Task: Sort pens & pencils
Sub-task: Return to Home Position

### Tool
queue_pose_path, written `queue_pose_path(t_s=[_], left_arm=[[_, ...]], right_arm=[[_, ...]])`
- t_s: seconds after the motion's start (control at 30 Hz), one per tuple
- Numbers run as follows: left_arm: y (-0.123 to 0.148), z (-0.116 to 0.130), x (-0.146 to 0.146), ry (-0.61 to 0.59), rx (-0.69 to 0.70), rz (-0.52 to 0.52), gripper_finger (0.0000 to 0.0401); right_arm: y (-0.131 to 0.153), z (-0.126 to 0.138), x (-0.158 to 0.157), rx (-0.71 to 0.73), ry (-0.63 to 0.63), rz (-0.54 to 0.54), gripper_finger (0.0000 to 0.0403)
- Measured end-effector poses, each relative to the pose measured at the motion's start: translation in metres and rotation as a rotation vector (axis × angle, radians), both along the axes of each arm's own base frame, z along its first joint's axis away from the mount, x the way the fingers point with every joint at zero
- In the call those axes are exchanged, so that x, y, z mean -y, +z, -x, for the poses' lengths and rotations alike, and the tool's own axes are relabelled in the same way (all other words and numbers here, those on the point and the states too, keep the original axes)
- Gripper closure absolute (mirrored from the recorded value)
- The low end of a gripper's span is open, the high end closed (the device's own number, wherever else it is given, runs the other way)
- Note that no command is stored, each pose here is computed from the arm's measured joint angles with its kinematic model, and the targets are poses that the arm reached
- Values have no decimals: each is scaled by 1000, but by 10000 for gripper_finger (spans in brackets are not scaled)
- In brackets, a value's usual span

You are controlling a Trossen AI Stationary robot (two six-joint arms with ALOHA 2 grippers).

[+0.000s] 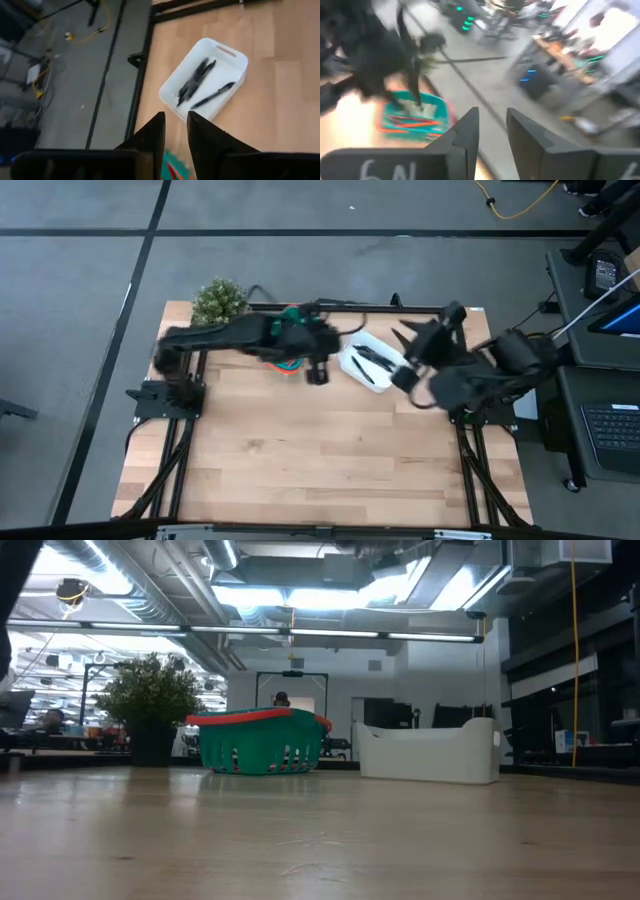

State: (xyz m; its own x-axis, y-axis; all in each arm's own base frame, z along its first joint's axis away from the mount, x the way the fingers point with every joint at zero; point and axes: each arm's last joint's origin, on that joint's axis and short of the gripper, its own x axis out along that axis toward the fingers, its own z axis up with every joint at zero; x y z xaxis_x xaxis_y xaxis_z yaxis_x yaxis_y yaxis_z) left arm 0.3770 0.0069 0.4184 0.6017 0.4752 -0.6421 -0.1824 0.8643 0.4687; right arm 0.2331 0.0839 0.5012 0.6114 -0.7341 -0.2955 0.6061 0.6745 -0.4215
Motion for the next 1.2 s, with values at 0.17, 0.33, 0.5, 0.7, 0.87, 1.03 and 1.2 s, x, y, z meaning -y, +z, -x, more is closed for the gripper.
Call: queue_pose_path(t_s=[0.17,0.33,0.5,0.7,0.87,1.03,1.2], left_arm=[[27,56,43,110,31,-21,337],[42,114,79,218,104,8,351],[40,157,111,172,236,41,366],[-13,199,121,218,272,76,385],[-72,214,121,273,313,51,398],[-119,230,118,321,380,108,396],[-165,232,127,277,471,187,380]], right_arm=[[-1,29,-11,31,129,-156,302],[-29,50,-24,-7,183,-183,302],[-68,77,-25,13,179,-249,302],[-123,111,-19,71,153,-358,317],[-166,127,-17,108,144,-365,337],[-203,140,-18,123,168,-361,356],[-245,151,-21,192,180,-412,370]])
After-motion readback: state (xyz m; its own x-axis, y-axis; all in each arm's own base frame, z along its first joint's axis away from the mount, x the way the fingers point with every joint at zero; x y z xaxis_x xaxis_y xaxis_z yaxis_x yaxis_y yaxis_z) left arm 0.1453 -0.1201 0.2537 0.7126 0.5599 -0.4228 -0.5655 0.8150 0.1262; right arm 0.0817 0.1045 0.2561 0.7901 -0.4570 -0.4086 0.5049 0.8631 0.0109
